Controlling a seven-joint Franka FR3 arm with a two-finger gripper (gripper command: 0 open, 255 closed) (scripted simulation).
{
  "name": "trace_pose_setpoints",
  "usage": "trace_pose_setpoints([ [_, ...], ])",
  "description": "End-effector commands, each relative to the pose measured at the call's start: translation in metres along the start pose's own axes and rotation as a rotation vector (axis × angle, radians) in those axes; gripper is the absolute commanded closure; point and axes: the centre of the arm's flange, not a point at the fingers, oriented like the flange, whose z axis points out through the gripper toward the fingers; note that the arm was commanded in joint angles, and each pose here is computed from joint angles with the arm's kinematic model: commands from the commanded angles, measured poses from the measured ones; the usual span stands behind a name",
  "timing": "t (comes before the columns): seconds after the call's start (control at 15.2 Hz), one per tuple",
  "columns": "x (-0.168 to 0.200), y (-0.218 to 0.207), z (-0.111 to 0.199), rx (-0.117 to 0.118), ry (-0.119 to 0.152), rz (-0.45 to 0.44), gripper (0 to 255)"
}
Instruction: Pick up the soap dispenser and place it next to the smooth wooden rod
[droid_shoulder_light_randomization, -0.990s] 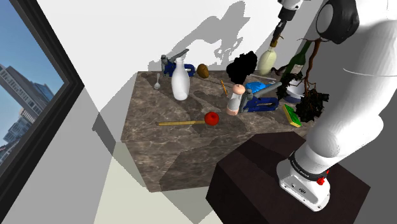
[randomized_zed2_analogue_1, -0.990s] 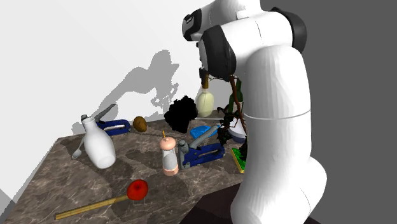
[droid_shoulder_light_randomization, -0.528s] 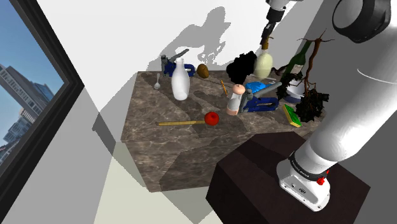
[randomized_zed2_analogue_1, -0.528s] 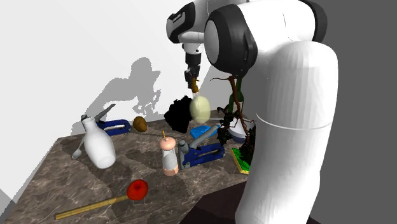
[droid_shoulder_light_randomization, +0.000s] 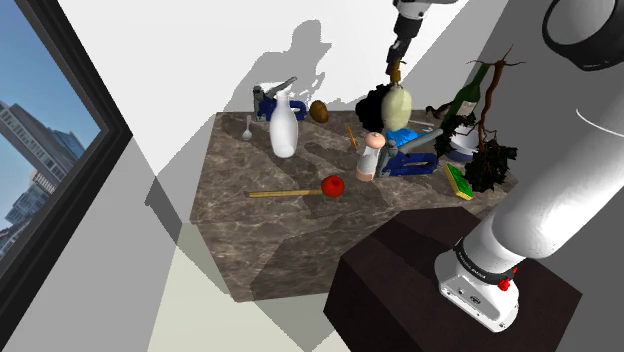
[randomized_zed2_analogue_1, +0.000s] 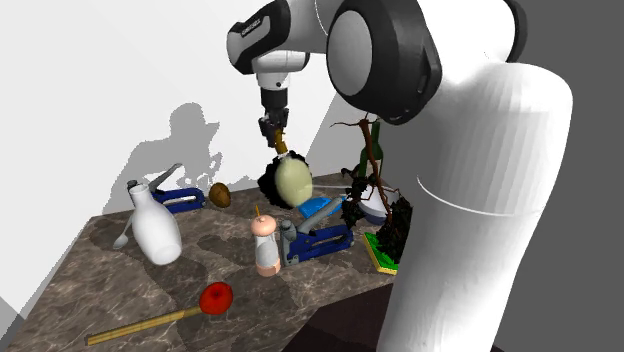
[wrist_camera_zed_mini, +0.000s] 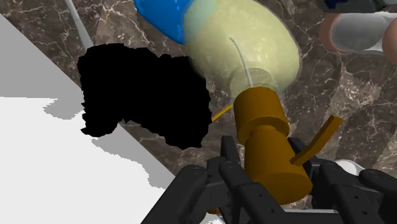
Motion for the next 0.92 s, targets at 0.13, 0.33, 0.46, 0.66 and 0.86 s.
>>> trace_pose_setpoints([
  [0.13,0.025,-0.048,0.003,-0.001,0.000,0.001,255],
  [0.33,0.044,-0.083,0.004,-0.001,0.000,0.001,255],
  [0.46,0.057,-0.106,0.004,-0.001,0.000,0.001,255],
  [0.66,0.075,-0.141,0.006,-0.001,0.000,0.001,255],
  [0.86,0.094,-0.175,0.007,-0.001,0.000,0.001,255],
])
